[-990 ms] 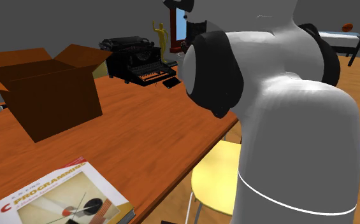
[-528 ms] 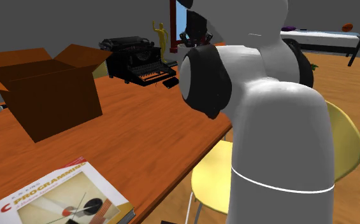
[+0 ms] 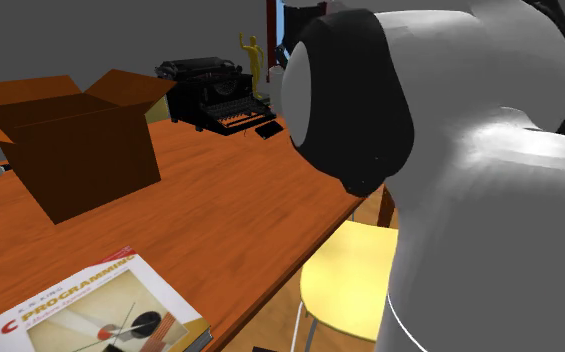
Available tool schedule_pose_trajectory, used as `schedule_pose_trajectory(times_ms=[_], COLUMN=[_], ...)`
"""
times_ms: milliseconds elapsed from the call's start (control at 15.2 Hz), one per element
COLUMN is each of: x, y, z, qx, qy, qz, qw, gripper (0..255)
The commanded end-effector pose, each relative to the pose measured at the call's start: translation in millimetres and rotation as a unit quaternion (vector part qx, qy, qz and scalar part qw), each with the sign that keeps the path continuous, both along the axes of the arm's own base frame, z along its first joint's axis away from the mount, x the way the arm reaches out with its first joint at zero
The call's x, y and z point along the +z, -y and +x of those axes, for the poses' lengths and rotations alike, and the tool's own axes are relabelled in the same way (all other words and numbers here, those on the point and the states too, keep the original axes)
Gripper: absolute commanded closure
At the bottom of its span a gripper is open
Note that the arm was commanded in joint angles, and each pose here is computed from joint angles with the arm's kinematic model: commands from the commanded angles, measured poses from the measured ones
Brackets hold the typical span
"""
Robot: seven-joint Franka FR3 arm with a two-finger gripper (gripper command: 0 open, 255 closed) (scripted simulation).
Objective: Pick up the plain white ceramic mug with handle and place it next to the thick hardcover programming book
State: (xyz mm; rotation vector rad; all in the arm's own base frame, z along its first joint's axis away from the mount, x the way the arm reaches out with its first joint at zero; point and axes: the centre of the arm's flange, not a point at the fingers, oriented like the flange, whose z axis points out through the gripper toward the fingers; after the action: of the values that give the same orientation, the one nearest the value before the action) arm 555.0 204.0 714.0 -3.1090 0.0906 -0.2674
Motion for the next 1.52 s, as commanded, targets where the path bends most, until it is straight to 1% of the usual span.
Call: schedule_pose_trajectory(times_ms=[0, 1452], x=[-2.8, -1.6], y=[-2.2, -36.0], z=[-28.0, -316.4], qx=[-0.001, -0.001], qy=[0.000, 0.000], qz=[0.000, 0.000], qw=[1.0000, 1.0000], gripper=[255, 255])
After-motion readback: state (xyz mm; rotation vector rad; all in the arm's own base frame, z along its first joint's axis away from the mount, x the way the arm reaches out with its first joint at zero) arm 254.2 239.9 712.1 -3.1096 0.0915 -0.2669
